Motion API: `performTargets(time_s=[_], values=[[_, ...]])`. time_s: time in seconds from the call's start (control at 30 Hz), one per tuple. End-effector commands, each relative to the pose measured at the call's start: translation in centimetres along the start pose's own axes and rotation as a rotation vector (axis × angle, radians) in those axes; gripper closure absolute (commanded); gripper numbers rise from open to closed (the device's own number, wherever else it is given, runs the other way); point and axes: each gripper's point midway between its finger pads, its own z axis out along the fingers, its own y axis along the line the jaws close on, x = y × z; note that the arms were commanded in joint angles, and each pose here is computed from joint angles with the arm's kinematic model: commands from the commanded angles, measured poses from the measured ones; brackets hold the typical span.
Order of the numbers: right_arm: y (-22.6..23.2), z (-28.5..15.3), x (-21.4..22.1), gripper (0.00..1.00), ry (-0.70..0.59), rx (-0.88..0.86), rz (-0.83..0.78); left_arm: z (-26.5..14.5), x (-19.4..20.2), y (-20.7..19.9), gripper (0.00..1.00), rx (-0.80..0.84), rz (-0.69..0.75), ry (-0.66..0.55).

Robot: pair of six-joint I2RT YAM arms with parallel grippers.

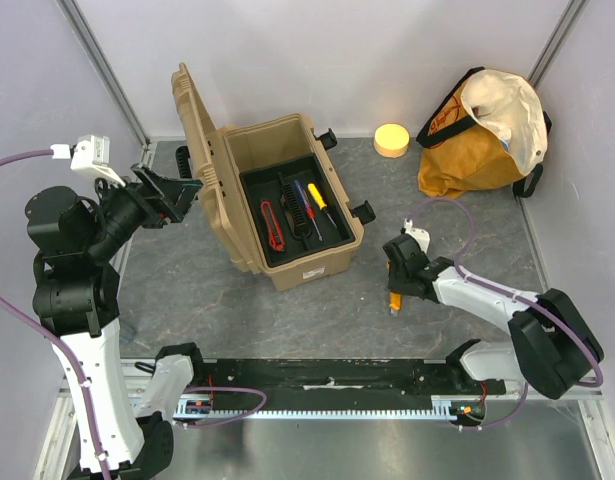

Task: Pack the tool kit

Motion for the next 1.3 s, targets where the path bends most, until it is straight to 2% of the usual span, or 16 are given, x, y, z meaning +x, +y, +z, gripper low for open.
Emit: performTargets(time_s=[0.0, 0.13, 0.3, 0.47, 0.7, 0.9, 1.1, 1.27], values=[[-0.4, -2.8, -3.7, 0.81, -0.112, 0.036, 0.033, -0.3, -0.4, -0.4, 0.2, 0.015, 0.037, -0.019], [-0.2, -6.7, -8.2, 0.81, -0.249, 0.031, 0.052, -0.3, -0.4, -0.5, 0.2, 0.018, 0.037, -0.017], [3.2, -12.1, -13.4, 0.81, -0.353, -0.127, 0.023, -0.3, -0.5, -0.6, 0.2, 0.019, 0.037, -0.021], [8.9, -17.1, -16.8, 0.81, -0.438, -0.344, -0.037, -0.4, -0.5, -0.6, 0.2, 0.021, 0.035, -0.02], [18.7, -22.1, -19.0, 0.82, -0.535, -0.557, -0.156, -0.4, -0.5, -0.7, 0.2, 0.023, 0.03, -0.021], [25.7, -22.7, -19.5, 0.81, -0.551, -0.644, -0.252, -0.5, -0.5, -0.6, 0.2, 0.019, 0.035, -0.024], [30.5, -19.6, -17.8, 0.81, -0.497, -0.641, -0.345, -0.4, -0.3, -0.5, 0.2, 0.016, 0.037, -0.021], [32.7, -17.2, -16.6, 0.81, -0.48, -0.608, -0.403, -0.4, -0.3, -0.4, 0.2, 0.015, 0.038, -0.02]])
